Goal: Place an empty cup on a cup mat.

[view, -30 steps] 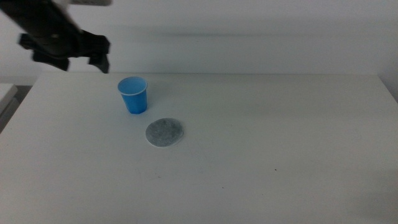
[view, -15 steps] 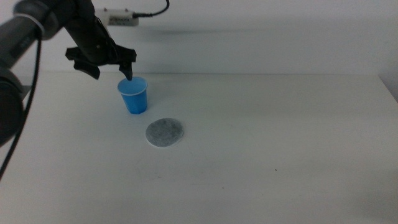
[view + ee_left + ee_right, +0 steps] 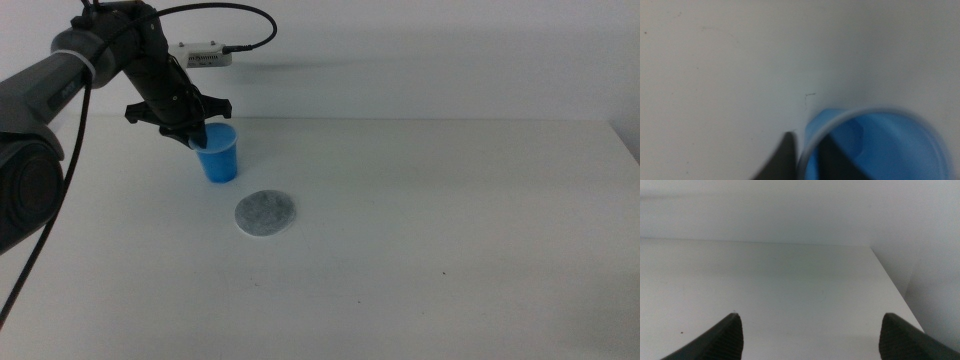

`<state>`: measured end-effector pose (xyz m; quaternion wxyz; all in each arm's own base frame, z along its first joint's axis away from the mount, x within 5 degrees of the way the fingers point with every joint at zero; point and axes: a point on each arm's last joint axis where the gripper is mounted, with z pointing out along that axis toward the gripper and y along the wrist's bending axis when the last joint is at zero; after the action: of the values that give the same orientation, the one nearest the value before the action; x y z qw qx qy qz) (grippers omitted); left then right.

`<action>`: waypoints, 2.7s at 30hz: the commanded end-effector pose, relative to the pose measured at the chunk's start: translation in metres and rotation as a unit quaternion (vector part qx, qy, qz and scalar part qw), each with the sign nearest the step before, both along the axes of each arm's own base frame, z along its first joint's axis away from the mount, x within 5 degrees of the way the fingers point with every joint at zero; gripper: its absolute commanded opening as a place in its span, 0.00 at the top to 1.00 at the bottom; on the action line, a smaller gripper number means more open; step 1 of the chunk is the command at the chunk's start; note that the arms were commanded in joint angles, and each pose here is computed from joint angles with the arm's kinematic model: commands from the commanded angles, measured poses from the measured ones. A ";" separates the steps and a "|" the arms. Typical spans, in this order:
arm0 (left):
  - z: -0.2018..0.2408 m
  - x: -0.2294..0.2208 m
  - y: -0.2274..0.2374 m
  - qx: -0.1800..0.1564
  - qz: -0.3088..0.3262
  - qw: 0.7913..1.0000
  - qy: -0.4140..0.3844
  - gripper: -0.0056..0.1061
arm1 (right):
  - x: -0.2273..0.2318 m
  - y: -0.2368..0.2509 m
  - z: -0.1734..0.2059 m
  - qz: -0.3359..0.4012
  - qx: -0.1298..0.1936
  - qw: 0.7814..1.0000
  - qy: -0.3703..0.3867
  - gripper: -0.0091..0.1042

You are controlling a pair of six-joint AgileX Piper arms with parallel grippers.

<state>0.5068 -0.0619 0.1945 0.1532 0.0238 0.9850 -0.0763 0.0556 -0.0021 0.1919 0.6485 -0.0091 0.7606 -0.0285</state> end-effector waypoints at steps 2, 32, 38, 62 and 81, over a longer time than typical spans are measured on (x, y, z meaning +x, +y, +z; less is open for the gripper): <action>0.006 0.000 -0.002 -0.009 0.014 1.000 -0.006 0.97 | 0.000 0.000 0.000 0.001 -0.005 1.000 -0.003 0.10; 0.014 -0.099 -0.082 -0.046 -0.014 0.999 -0.006 0.97 | 0.000 0.000 0.000 0.001 -0.005 1.000 -0.003 0.10; 0.014 -0.097 -0.079 -0.024 -0.013 0.999 -0.016 0.97 | 0.000 0.000 0.000 0.001 -0.005 1.000 -0.003 0.10; 0.065 -0.110 -0.075 -0.021 -0.104 0.993 -0.042 0.11 | 0.000 0.000 0.000 0.001 -0.005 1.000 -0.003 0.10; 0.140 -0.327 0.008 -0.031 -0.038 0.941 -0.336 0.11 | 0.000 0.000 0.000 0.001 -0.005 1.000 -0.003 0.10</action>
<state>0.1914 -0.0586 0.3370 0.4581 0.0897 0.8791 -0.0965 0.0556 -0.0021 0.1919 0.6485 -0.0091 0.7606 -0.0285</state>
